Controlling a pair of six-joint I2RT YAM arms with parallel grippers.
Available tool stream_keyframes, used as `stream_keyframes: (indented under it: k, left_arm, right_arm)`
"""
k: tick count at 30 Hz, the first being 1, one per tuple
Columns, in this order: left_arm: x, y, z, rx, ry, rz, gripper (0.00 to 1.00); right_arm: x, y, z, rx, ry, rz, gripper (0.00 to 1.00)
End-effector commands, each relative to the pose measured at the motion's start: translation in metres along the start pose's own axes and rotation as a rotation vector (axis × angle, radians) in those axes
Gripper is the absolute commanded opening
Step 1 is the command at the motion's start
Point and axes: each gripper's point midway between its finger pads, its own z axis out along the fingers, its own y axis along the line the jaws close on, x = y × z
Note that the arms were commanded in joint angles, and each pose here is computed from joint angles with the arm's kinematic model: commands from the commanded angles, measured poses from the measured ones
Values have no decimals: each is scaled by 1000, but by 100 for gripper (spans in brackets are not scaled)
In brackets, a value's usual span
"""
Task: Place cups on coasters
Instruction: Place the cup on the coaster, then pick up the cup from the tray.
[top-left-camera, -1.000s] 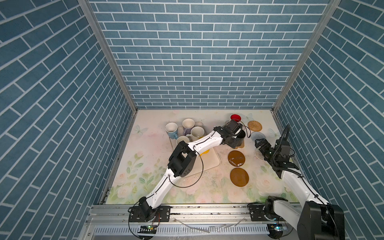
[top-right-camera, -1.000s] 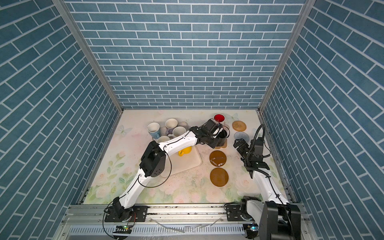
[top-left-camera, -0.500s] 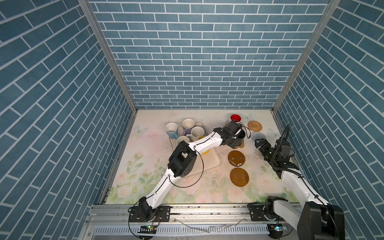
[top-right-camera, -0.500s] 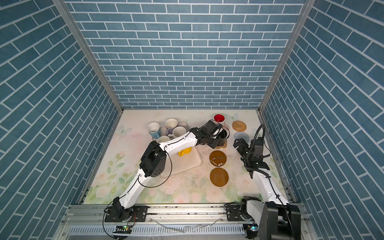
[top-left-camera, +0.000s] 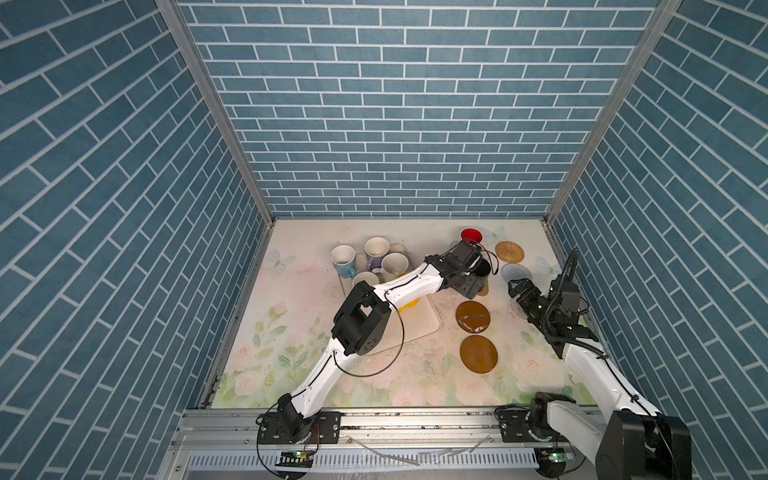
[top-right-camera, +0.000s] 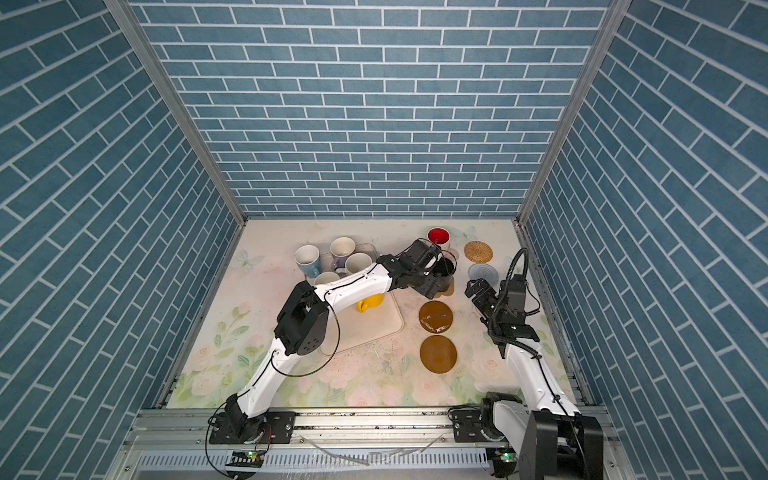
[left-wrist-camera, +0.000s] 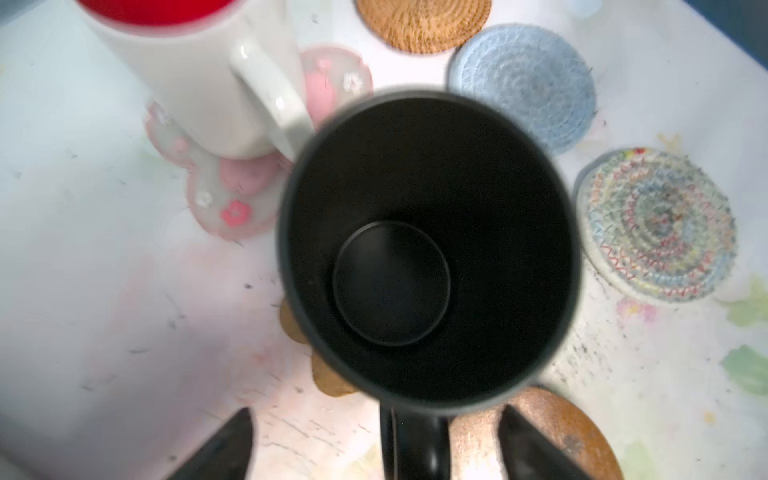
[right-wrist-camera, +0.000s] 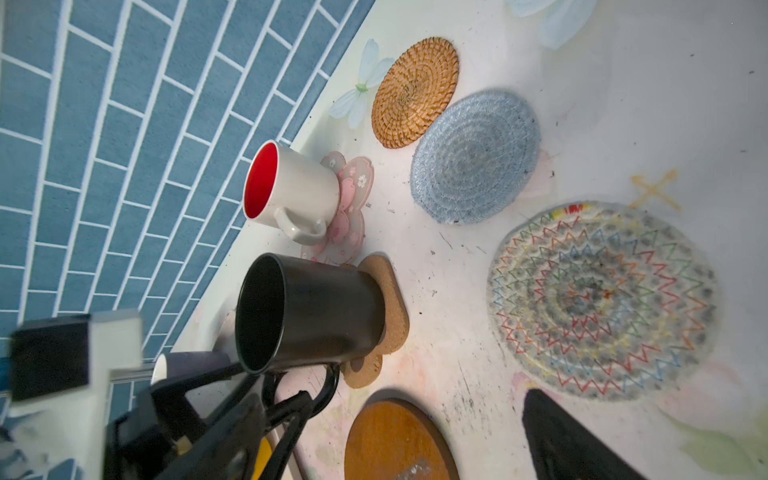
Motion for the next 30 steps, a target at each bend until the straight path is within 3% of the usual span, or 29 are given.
stream_keyframes:
  k: [1, 7, 13, 30]
  left_arm:
    - [-23, 6, -41, -38, -69, -3, 99]
    - [-35, 17, -98, -83, -146, -23, 99]
    - [-20, 33, -149, -137, -189, -82, 99]
    - [102, 93, -245, -325, -173, -225, 99]
  right_arm:
    - [-8, 10, -6, 20, -12, -61, 96]
    - [-13, 24, -18, 42, -17, -120, 96]
    - [-3, 43, -25, 54, -6, -169, 92]
    - [73, 111, -26, 45, 96, -335, 87]
